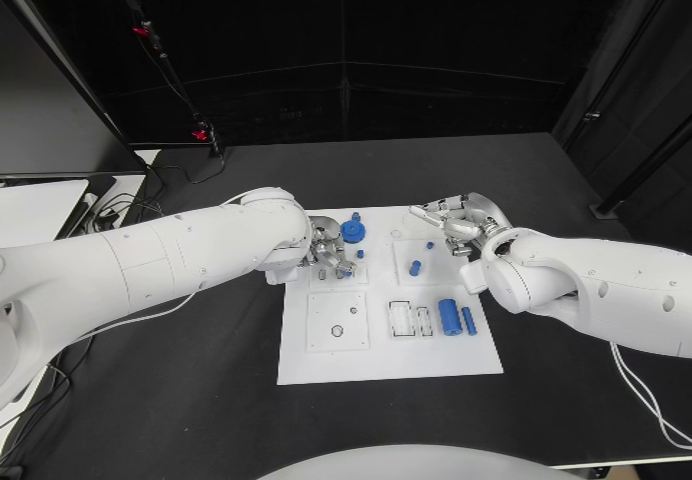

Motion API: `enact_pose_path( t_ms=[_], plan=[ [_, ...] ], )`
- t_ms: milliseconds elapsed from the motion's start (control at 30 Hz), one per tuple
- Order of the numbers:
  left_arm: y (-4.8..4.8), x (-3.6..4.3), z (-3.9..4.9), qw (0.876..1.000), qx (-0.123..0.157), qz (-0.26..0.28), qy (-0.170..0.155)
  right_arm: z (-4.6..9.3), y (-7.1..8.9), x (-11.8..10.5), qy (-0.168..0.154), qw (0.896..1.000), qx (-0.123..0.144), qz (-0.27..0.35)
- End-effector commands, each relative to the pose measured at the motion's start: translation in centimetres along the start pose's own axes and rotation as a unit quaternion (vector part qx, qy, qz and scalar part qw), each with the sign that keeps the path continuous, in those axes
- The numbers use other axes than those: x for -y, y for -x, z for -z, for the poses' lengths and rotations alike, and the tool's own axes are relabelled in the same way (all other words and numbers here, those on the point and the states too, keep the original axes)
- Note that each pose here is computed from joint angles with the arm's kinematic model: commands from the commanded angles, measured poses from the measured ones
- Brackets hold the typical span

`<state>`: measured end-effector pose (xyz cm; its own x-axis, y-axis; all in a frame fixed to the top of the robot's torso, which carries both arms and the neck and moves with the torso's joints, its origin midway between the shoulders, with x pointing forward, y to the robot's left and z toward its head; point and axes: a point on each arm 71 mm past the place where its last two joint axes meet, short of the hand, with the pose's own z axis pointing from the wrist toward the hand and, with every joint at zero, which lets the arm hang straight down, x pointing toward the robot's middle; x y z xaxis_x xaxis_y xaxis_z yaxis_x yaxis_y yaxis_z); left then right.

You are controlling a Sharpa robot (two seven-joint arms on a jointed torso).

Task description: Assemble the parts on the task board

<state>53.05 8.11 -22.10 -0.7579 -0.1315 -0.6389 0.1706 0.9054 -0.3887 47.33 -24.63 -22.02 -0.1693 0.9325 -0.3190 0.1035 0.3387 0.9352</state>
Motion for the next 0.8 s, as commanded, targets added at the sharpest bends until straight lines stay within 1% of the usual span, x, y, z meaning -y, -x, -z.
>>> enact_pose_path(
  t_ms=[33, 133, 233, 400, 433, 567, 700, 800],
  plan=[
    [0.41, 0.48, 0.19, 0.999, 0.027, 0.012, -0.039, 0.0, 0.0, 0.0, 0.001, 1.0, 0.001, 0.001],
    [0.47, 0.31, 0.41, 0.998, 0.034, 0.015, -0.048, 0.0, 0.0, 0.0, 0.0, 1.0, 0.002, 0.002],
    [0.51, -0.06, 0.66, 0.998, 0.036, 0.018, -0.05, 0.0, 0.1, 0.1, -0.001, 1.0, 0.002, 0.002],
    [0.68, -0.95, 1.09, 0.998, 0.035, 0.02, -0.039, 0.0, 0.1, 0.1, -0.001, 1.0, 0.003, 0.002],
    [0.69, -1.02, 1.12, 0.999, 0.034, 0.02, -0.037, 0.0, 0.1, 0.1, -0.001, 1.0, 0.003, 0.002],
    [0.69, -1.63, 1.25, 0.999, 0.019, 0.016, -0.021, 0.0, 0.2, 0.2, -0.001, 1.0, 0.004, 0.002],
    [0.46, -2.4, 1.5, 1.0, -0.003, 0.01, -0.001, 0.0, 0.1, 0.1, -0.001, 1.0, 0.004, 0.002],
    [0.37, -2.88, 1.74, 1.0, -0.008, 0.01, 0.008, 0.0, 0.1, 0.1, -0.001, 1.0, 0.004, 0.002]
  ],
)
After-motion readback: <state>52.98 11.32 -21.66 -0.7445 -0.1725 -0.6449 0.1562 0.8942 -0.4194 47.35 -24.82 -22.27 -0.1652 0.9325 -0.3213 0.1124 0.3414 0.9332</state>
